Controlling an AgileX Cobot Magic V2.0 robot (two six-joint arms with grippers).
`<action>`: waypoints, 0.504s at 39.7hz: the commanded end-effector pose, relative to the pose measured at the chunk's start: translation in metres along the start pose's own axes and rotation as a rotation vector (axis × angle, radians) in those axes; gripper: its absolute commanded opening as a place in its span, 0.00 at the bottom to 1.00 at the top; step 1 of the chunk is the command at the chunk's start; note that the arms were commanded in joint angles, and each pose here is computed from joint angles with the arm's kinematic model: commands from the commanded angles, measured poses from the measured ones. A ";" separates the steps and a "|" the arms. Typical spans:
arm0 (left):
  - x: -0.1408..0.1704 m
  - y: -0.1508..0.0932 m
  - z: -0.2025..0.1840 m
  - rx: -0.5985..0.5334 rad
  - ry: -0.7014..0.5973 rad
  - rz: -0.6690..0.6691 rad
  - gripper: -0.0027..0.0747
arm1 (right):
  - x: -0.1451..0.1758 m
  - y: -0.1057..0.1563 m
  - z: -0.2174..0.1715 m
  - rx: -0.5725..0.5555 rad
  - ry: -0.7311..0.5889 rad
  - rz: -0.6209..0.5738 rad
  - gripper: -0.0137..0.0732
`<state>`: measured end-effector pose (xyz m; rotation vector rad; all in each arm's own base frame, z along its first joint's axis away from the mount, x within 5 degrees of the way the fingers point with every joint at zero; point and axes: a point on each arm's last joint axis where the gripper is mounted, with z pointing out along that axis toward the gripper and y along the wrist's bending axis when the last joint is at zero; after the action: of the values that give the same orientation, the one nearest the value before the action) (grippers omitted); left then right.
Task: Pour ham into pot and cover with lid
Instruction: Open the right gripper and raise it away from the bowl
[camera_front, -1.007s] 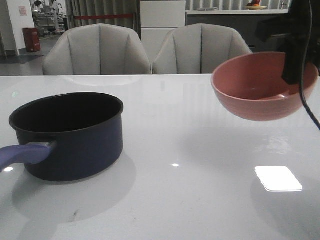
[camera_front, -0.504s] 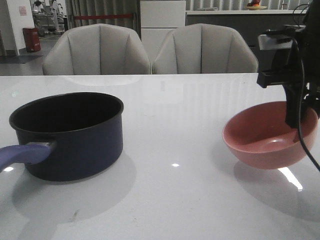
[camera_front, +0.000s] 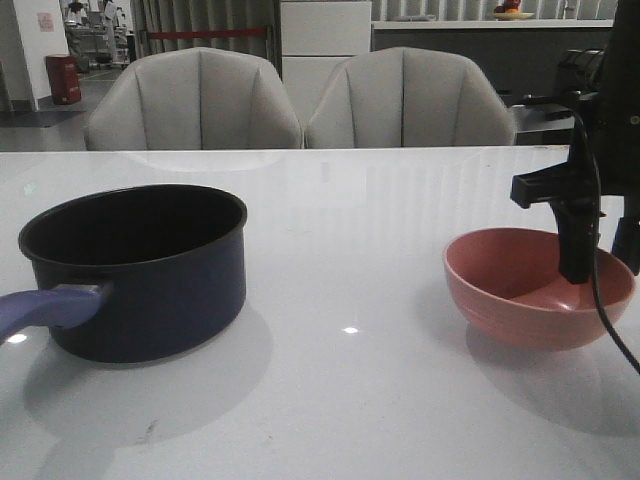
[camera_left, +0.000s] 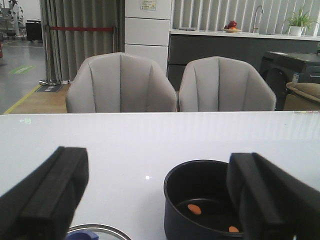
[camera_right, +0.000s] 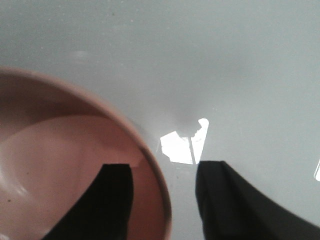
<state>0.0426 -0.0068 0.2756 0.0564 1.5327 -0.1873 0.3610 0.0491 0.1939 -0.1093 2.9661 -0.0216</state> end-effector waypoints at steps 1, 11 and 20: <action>-0.014 -0.002 -0.001 0.016 -0.085 -0.008 0.82 | -0.005 -0.005 -0.027 0.017 -0.086 -0.012 0.71; -0.014 -0.002 -0.001 0.016 -0.085 -0.008 0.82 | 0.018 -0.004 -0.065 -0.029 -0.297 0.009 0.71; -0.014 -0.002 -0.001 0.016 -0.085 -0.008 0.82 | 0.068 -0.005 -0.106 -0.096 -0.599 0.055 0.71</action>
<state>0.0426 -0.0068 0.2756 0.0564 1.5327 -0.1873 0.2947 0.0429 0.2517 -0.0603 2.5935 0.0931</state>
